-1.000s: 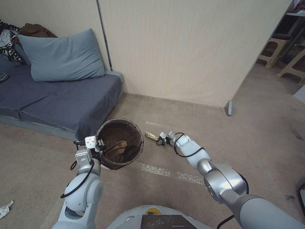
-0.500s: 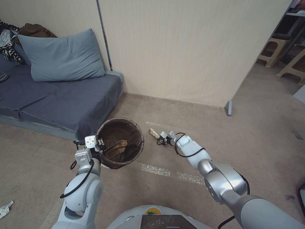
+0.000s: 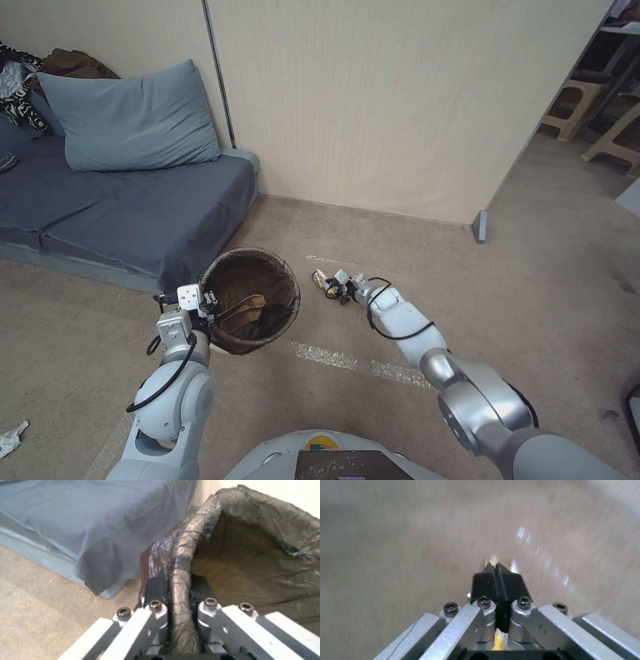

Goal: Pick up the trash bin, then pick up the garbage from the floor and place it into the trash bin.

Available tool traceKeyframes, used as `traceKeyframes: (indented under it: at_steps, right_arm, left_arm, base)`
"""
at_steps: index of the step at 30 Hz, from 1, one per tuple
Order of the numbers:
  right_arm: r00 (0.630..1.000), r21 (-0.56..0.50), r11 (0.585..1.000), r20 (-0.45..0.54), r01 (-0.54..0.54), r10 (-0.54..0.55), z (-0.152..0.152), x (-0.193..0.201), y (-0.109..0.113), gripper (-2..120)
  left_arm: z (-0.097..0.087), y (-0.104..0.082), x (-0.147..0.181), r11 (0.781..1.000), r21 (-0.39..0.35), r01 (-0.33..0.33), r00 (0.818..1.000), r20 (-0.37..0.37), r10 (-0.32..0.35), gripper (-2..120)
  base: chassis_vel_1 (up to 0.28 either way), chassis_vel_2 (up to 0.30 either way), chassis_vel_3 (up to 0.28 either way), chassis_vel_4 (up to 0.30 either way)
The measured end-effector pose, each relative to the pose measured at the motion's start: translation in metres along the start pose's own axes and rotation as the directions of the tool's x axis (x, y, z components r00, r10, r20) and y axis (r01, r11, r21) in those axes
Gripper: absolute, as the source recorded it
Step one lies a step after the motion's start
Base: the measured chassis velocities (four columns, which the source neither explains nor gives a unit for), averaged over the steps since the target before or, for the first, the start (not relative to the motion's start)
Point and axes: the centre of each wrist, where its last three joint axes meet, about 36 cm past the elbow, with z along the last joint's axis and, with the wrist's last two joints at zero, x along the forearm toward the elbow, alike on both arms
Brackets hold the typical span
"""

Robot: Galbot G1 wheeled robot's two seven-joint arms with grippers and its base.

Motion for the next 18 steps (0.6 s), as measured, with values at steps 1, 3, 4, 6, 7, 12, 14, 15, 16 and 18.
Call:
traceKeyframes:
  at_steps: [1,3,4,6,7,12,14,15,16,18]
  right_arm:
    - [1.0,0.0,1.0,0.0,0.0,0.0,0.0,0.0,0.0,0]
    - [0.997,0.009,1.0,0.077,-0.024,0.023,-0.006,0.005,0.003,0]
    - [0.997,0.009,1.0,0.077,-0.024,0.023,-0.006,0.005,0.003,0]
    - [0.992,0.017,0.999,0.123,-0.044,0.041,-0.008,0.008,0.003,0]
    - [0.988,0.02,0.998,0.143,-0.053,0.049,-0.01,0.01,0.003,0]
    - [0.978,0.021,0.997,0.196,-0.074,0.069,-0.015,0.016,0.002,0]
    - [0.967,0.015,0.996,0.242,-0.089,0.083,-0.022,0.024,0.001,0]
    - [0.956,0.015,0.995,0.277,-0.1,0.092,-0.029,0.031,0.0,0]
    - [0.952,0.018,0.994,0.292,-0.104,0.095,-0.032,0.035,0.0,0]
    - [0.949,0.022,0.994,0.3,-0.105,0.094,-0.033,0.038,0.0,0]
  left_arm:
    - [0.0,0.0,0.0,1.0,0.0,0.0,1.0,0.0,0.0,5]
    - [0.002,0.0,-0.004,1.0,-0.002,0.001,1.0,-0.006,-0.001,5]
    - [0.002,0.0,-0.004,1.0,-0.002,0.001,1.0,-0.006,-0.001,5]
    - [0.003,0.0,-0.006,1.0,-0.003,0.002,1.0,-0.01,-0.002,5]
    - [0.004,0.0,-0.007,1.0,-0.004,0.002,1.0,-0.012,-0.002,5]
    - [0.005,0.0,-0.009,1.0,-0.006,0.003,1.0,-0.017,-0.003,5]
    - [0.007,0.0,-0.011,1.0,-0.007,0.003,1.0,-0.02,-0.003,5]
    - [0.007,0.0,-0.012,1.0,-0.008,0.003,1.0,-0.021,-0.004,5]
    - [0.007,0.0,-0.012,1.0,-0.008,0.003,1.0,-0.022,-0.003,5]
    - [0.007,-0.001,-0.013,1.0,-0.007,0.002,1.0,-0.022,-0.002,5]
  base:
    - [0.0,0.0,0.0,0.0]
    - [0.0,0.0,0.0,0.0]
    - [0.0,0.0,0.0,0.0]
    - [0.0,0.0,0.0,0.0]
    - [0.0,0.0,0.0,0.0]
    - [0.0,0.0,0.0,0.0]
    - [0.0,0.0,0.0,0.0]
    - [0.0,0.0,0.0,0.0]
    - [0.0,0.0,0.0,0.0]
    - [0.0,0.0,0.0,0.0]
